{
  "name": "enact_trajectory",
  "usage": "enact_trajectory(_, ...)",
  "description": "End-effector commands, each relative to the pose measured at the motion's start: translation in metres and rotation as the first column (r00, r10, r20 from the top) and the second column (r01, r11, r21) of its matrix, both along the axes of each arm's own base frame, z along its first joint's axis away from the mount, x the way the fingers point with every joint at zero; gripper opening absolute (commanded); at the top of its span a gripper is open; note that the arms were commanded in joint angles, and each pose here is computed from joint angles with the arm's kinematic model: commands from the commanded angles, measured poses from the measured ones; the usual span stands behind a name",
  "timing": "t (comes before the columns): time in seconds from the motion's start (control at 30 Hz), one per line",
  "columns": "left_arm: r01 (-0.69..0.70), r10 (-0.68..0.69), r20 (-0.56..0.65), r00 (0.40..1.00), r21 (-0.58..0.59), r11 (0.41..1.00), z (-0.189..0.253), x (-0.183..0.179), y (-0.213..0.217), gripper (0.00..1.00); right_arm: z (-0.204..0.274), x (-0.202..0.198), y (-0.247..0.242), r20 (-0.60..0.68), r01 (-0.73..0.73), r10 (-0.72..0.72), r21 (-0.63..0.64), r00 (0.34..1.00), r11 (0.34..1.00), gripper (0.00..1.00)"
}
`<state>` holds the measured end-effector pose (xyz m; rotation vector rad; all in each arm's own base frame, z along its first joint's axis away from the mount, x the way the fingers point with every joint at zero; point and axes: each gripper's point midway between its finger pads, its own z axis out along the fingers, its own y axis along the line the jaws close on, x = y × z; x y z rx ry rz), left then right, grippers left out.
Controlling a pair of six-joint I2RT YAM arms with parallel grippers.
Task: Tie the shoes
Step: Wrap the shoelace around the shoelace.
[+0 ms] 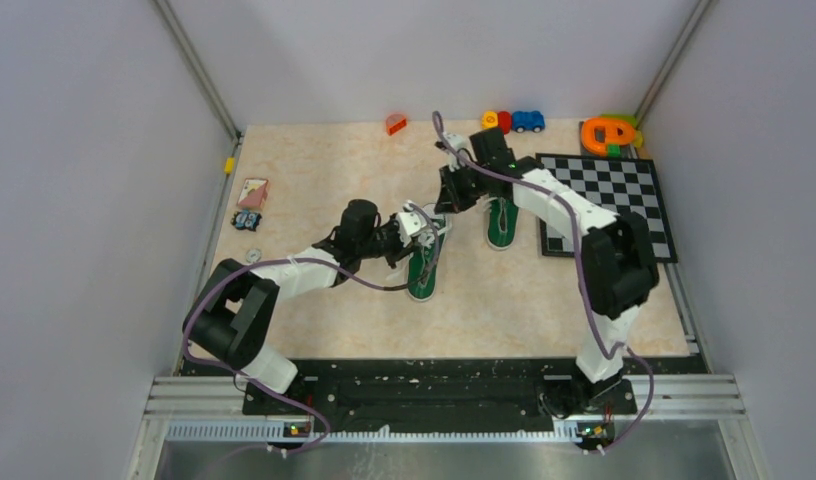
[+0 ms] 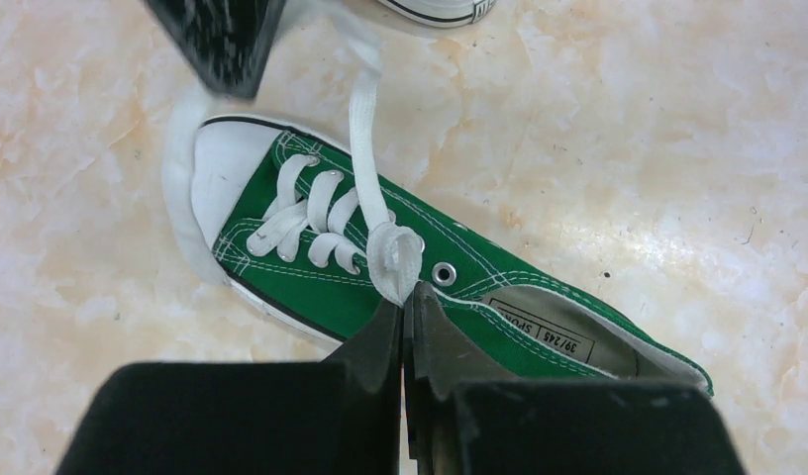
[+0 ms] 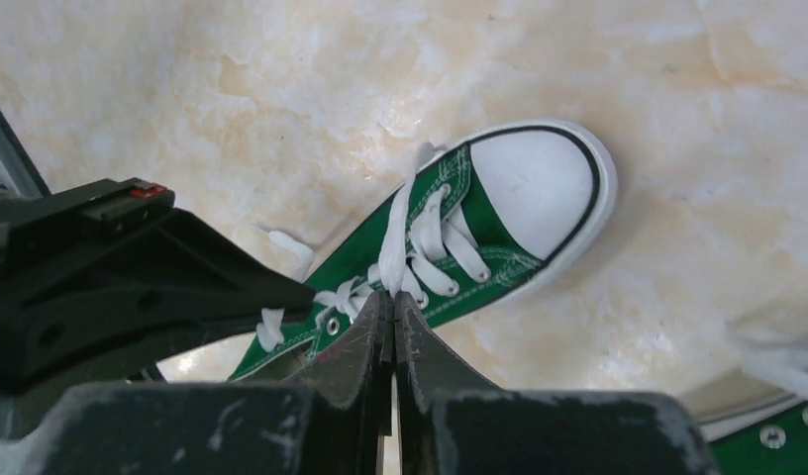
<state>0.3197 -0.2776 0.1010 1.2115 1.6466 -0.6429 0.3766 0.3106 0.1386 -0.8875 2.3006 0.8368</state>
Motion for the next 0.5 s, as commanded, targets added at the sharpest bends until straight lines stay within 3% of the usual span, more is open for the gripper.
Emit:
enact_trajectory(0.0,0.028,-0.027,0.070,0.997,-0.011,1.000,0.025,0.008,-0.005,0.00,0.052,0.012,-0.001,0.062,0.135,-0.156,0.259,0.986,0.956,0.00)
enact_trajectory(0.1,0.055,-0.055,0.070,0.996,0.007,0.998,0.026,0.011,-0.008,0.00,0.058,0.019,-0.011,0.040,0.203,-0.227,0.323,0.973,0.925,0.00)
enact_trajectory(0.37,0.060,-0.062,0.056,0.996,0.035,0.998,0.021,0.014,-0.008,0.00,0.065,0.049,0.015,-0.030,0.196,-0.199,0.379,0.979,0.904,0.00)
enact_trajectory(0.47,0.057,-0.059,0.049,0.997,0.040,0.998,0.017,0.014,-0.008,0.00,0.056,0.056,0.020,-0.061,0.210,-0.201,0.359,0.978,0.909,0.14)
